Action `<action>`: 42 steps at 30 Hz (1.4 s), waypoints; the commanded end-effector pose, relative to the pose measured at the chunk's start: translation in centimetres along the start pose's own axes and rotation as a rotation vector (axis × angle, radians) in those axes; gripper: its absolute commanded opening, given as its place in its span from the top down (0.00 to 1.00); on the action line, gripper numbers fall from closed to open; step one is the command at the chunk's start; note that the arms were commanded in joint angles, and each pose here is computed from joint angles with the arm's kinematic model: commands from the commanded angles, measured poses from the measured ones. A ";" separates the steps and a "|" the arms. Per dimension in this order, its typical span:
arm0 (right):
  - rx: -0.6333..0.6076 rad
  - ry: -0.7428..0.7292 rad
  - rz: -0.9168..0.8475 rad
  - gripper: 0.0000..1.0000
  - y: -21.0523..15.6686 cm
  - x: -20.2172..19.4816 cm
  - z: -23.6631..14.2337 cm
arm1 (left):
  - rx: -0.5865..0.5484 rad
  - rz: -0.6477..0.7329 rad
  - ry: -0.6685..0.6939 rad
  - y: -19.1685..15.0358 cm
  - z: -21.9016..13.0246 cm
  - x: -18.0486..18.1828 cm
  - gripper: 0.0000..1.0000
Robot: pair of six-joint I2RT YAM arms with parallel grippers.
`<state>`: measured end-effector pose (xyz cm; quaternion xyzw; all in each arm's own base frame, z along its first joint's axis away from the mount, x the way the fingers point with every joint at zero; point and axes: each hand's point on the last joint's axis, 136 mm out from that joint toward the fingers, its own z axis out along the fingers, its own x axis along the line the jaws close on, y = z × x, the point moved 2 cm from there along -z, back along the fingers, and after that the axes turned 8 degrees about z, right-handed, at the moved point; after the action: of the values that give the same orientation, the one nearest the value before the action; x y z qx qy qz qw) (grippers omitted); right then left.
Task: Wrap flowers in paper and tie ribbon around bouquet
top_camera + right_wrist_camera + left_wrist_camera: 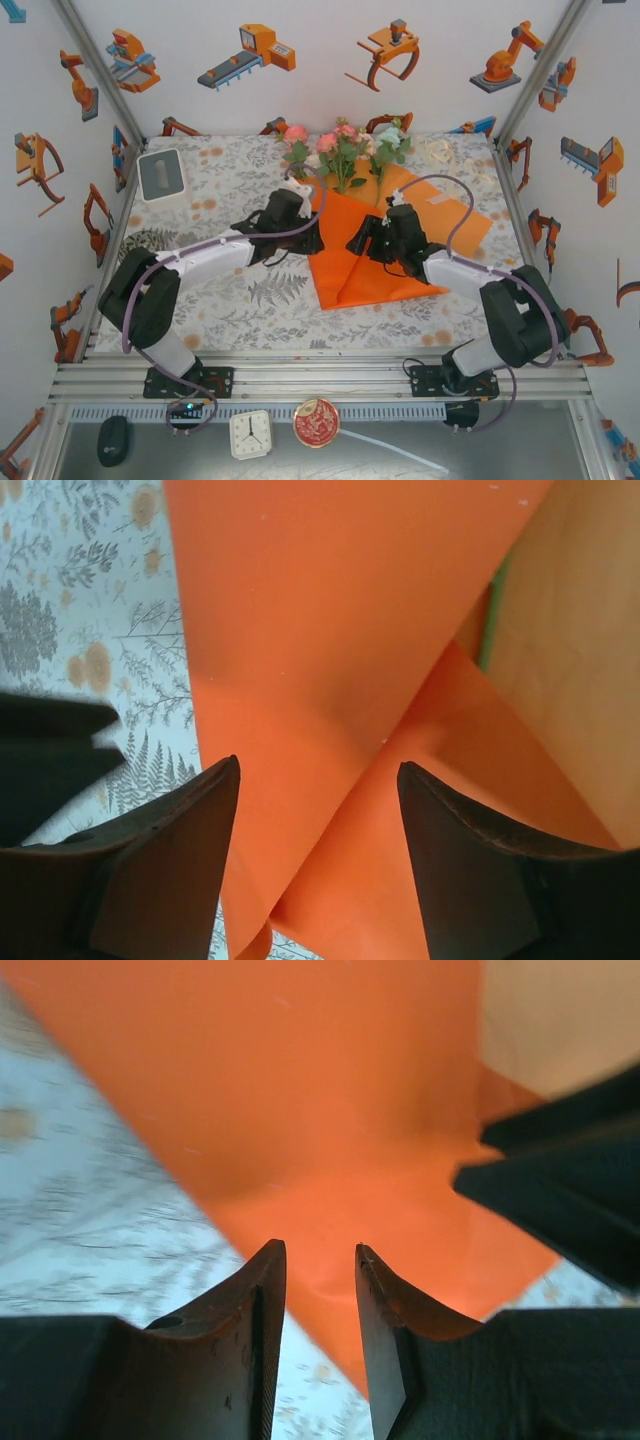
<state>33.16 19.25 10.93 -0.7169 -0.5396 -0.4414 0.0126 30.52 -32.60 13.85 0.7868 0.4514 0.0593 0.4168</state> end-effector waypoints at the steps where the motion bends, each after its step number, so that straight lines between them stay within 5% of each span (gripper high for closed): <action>1: -0.062 -0.069 0.056 0.30 2.3 -1.3 -3.0 | 0.031 0.020 -0.129 -0.6 0.8 -4.5 0.65; 6: -0.139 -0.291 0.180 0.02 3.7 -8.1 -9.9 | 0.105 0.069 -0.154 -3.5 3.0 -7.0 0.65; 12: -0.200 -0.482 0.341 0.00 0.3 -14.4 -17.5 | 0.142 0.070 -0.188 -5.3 4.8 -8.1 0.65; 24: -0.136 -0.313 0.403 0.01 -4.6 -15.4 -14.6 | 0.163 0.040 -0.223 -6.5 6.2 -8.9 0.65; 35: -0.258 -0.157 0.366 0.20 -3.7 -15.0 -13.2 | 0.160 0.039 -0.211 -6.4 6.2 -8.8 0.65; 42: -0.317 -0.141 0.335 0.55 -3.2 -14.6 -14.0 | 0.160 0.040 -0.205 -6.4 6.2 -8.8 0.65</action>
<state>21.34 2.78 8.12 -0.8260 -0.3400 -0.4468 -0.0499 23.69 -40.66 7.30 0.8327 0.3929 -0.0499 0.3869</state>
